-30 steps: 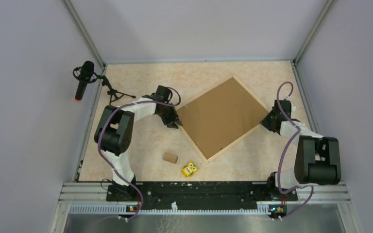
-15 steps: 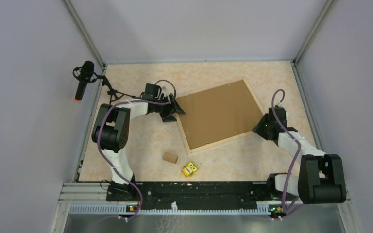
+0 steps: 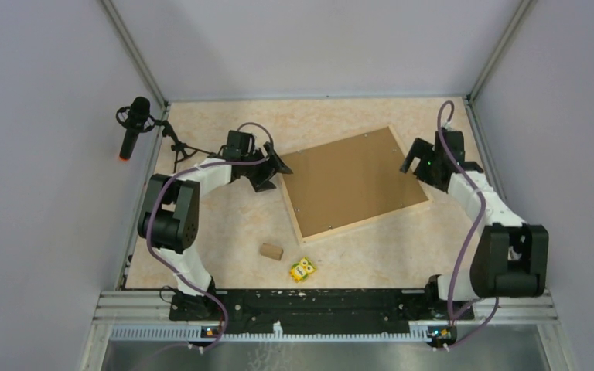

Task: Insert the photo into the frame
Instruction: Adjust the photo frame at the center of the board.

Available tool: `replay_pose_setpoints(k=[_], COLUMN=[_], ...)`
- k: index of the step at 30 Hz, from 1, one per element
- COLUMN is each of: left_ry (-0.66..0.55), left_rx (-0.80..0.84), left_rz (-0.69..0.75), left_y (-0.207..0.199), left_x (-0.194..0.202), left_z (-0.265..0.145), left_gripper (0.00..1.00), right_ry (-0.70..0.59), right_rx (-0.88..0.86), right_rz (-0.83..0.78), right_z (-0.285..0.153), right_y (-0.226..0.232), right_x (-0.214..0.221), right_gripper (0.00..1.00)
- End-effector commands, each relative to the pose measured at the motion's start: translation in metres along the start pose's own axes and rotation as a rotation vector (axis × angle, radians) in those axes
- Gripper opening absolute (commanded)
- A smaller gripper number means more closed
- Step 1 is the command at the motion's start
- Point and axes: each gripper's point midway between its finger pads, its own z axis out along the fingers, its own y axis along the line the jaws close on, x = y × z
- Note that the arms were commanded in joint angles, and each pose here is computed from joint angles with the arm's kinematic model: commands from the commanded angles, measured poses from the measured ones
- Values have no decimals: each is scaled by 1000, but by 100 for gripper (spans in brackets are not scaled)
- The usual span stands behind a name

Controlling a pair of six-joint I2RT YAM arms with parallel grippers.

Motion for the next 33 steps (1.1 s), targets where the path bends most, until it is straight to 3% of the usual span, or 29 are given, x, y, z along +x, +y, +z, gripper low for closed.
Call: replay_pose_setpoints(k=[1,6,12,23,26,33], left_ry=[-25,-28,42,63,69,80], left_rx=[-56,-78,-51,-11,8,-14], left_rz=[-82,-73,-42,18,13,-18], left_y=[5,6,-1,-14,-17,-12], left_x=[1,10,29,30,32,35], left_z=[-6,-1,12,14,13,14], left_gripper=[84,91,92,92,92,92], right_ry=[12,87,174,234,190,151], right_rx=[90,68,-6,-117,-90,122], right_rz=[22,76,113,155,141,135], right_z=[31,65,84,34,23,32], right_y=[-29,-47,-42,-32,-38,-56], right_x=[-31,-41,-8,72,69,7], right_gripper=[97,98,95,94,94,92])
